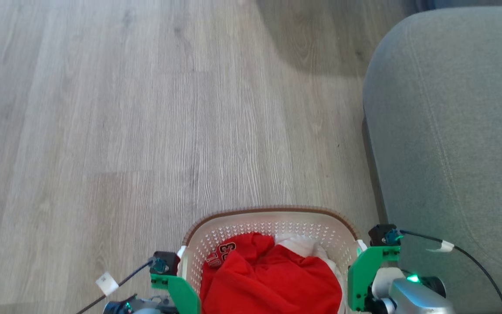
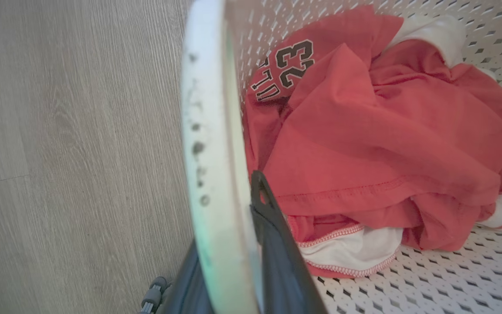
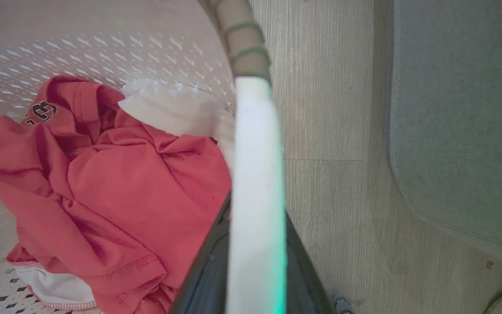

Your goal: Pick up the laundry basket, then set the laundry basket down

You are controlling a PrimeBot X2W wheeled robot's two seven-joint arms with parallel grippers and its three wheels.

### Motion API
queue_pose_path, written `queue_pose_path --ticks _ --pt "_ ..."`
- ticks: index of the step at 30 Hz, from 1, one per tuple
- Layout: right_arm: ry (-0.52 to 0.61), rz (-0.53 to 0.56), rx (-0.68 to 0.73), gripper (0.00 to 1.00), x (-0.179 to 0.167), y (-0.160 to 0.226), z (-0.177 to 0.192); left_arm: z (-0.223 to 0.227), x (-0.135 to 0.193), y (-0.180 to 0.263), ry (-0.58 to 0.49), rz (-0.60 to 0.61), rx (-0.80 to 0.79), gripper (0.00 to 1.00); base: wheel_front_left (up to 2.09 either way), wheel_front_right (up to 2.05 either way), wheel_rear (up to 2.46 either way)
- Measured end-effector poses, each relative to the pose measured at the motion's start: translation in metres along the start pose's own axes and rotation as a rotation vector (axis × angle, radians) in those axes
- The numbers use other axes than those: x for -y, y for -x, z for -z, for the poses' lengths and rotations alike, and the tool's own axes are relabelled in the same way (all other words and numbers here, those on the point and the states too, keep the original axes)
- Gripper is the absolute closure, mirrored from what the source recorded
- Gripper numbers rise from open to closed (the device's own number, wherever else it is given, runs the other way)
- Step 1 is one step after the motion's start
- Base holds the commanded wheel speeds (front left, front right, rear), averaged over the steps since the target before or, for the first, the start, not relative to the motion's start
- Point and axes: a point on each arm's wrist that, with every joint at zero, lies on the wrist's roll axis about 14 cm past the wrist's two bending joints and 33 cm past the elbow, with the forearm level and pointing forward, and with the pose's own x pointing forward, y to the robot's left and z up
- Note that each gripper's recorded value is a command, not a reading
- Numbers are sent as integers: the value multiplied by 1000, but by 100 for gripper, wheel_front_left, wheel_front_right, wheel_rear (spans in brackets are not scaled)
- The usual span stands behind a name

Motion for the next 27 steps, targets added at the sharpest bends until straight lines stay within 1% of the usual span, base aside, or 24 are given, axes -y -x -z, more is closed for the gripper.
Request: queue_pose_path --ticks 15,27 --pt "21 -22 20 100 -11 10 -1 6 -1 11 3 -13 19 100 0 0 0" --pt "16 -24 16 100 -12 10 3 12 -1 13 3 -13 9 100 0 0 0"
